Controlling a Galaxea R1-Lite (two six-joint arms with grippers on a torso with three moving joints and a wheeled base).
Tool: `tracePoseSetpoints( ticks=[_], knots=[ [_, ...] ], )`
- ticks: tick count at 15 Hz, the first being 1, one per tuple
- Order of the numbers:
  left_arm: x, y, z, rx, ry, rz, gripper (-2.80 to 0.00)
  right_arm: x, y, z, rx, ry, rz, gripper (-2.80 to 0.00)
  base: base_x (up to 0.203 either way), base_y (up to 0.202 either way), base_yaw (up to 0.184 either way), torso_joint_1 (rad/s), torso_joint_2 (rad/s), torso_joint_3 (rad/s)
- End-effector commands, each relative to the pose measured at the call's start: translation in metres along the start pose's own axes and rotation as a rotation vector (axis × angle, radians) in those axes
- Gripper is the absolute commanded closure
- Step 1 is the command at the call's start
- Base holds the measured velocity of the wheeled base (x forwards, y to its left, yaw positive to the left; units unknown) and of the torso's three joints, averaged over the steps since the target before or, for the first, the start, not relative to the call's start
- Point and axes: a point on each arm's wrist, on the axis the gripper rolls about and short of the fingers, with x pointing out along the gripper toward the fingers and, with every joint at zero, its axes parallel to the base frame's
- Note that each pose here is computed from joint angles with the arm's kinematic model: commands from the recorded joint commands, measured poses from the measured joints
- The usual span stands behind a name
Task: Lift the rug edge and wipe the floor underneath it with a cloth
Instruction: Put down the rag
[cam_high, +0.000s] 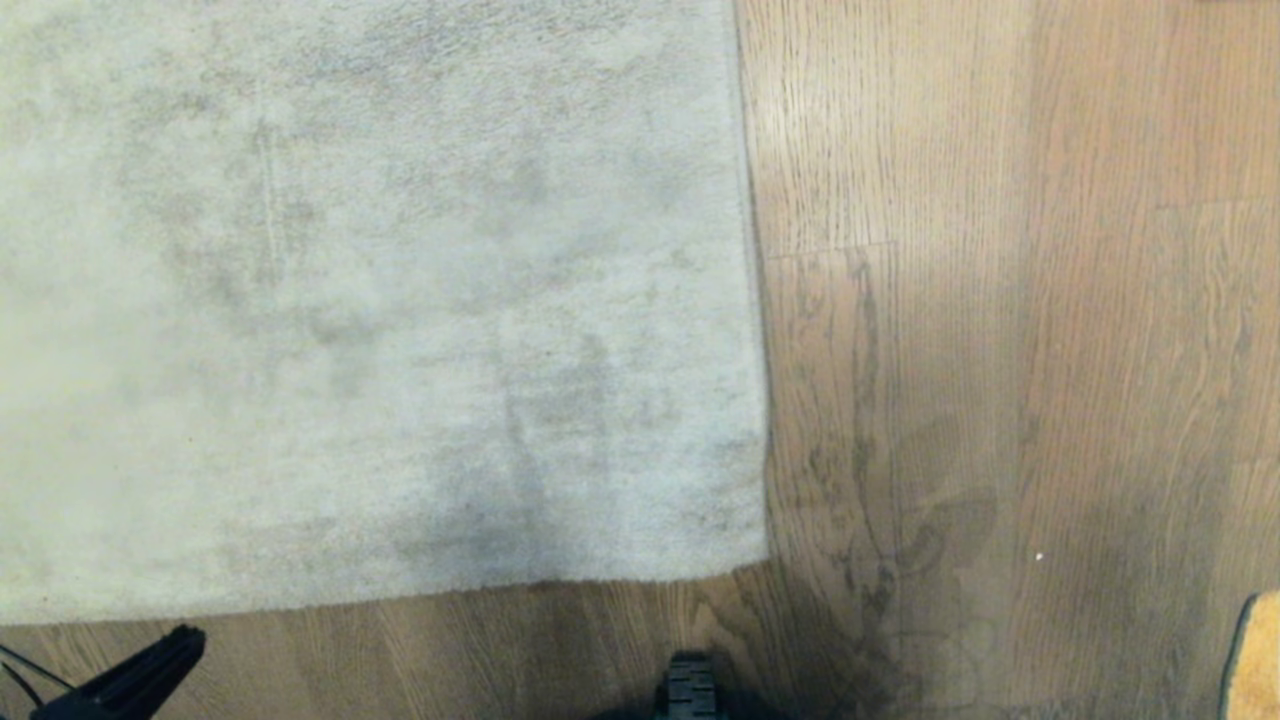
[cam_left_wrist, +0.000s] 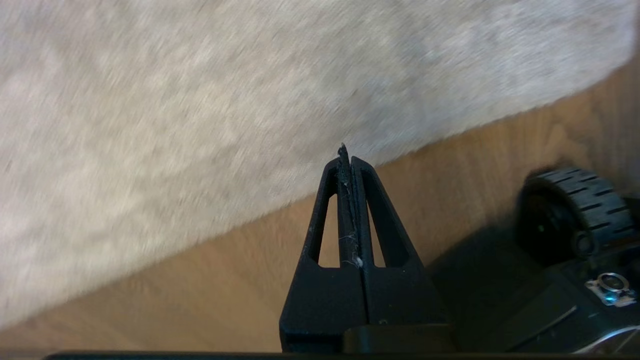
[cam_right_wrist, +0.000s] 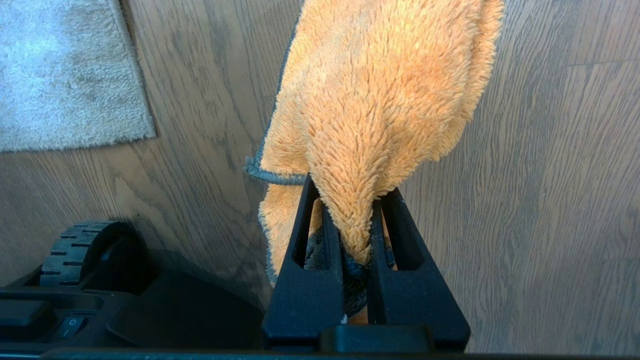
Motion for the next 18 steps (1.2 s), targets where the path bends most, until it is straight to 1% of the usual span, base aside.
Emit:
tracePoseSetpoints(
  ticks=[1, 2, 4, 6, 9, 11, 13, 18],
  knots=[
    [-0.013, -0.001, -0.016, -0.023, -0.032, 0.050, 0.00, 0.000, 0.000, 0.000, -0.001, 0.000, 0.001, 0.00, 0.000, 0.000, 0.000, 0.000, 0.00, 0.000],
    [-0.016, -0.002, -0.022, -0.045, -0.015, 0.049, 0.00, 0.000, 0.000, 0.000, -0.001, 0.000, 0.001, 0.00, 0.000, 0.000, 0.000, 0.000, 0.00, 0.000],
    [-0.021, -0.003, -0.028, -0.059, -0.009, 0.064, 0.00, 0.000, 0.000, 0.000, -0.001, 0.001, 0.000, 0.00, 0.000, 0.000, 0.000, 0.000, 0.00, 0.000],
    [-0.027, -0.005, -0.033, -0.062, -0.011, 0.088, 0.00, 0.000, 0.000, 0.000, -0.001, 0.001, 0.000, 0.00, 0.000, 0.000, 0.000, 0.000, 0.00, 0.000],
    [-0.034, -0.007, -0.041, -0.065, -0.016, 0.095, 0.00, 0.000, 0.000, 0.000, -0.001, 0.000, 0.000, 0.00, 0.000, 0.000, 0.000, 0.000, 0.00, 0.000],
    [-0.037, -0.009, -0.048, -0.071, 0.014, 0.088, 0.00, 0.000, 0.000, 0.000, -0.001, 0.002, 0.001, 0.00, 0.000, 0.000, 0.000, 0.000, 0.00, 0.000],
    [-0.037, -0.009, -0.048, -0.074, 0.019, 0.087, 0.00, 0.000, 0.000, 0.000, -0.001, 0.002, 0.001, 0.00, 0.000, 0.000, 0.000, 0.000, 0.00, 0.000],
    [-0.039, -0.011, -0.055, -0.088, 0.064, 0.100, 0.00, 0.000, 0.000, 0.000, -0.001, 0.001, 0.000, 0.00, 0.000, 0.000, 0.000, 0.000, 0.00, 0.000]
  ],
)
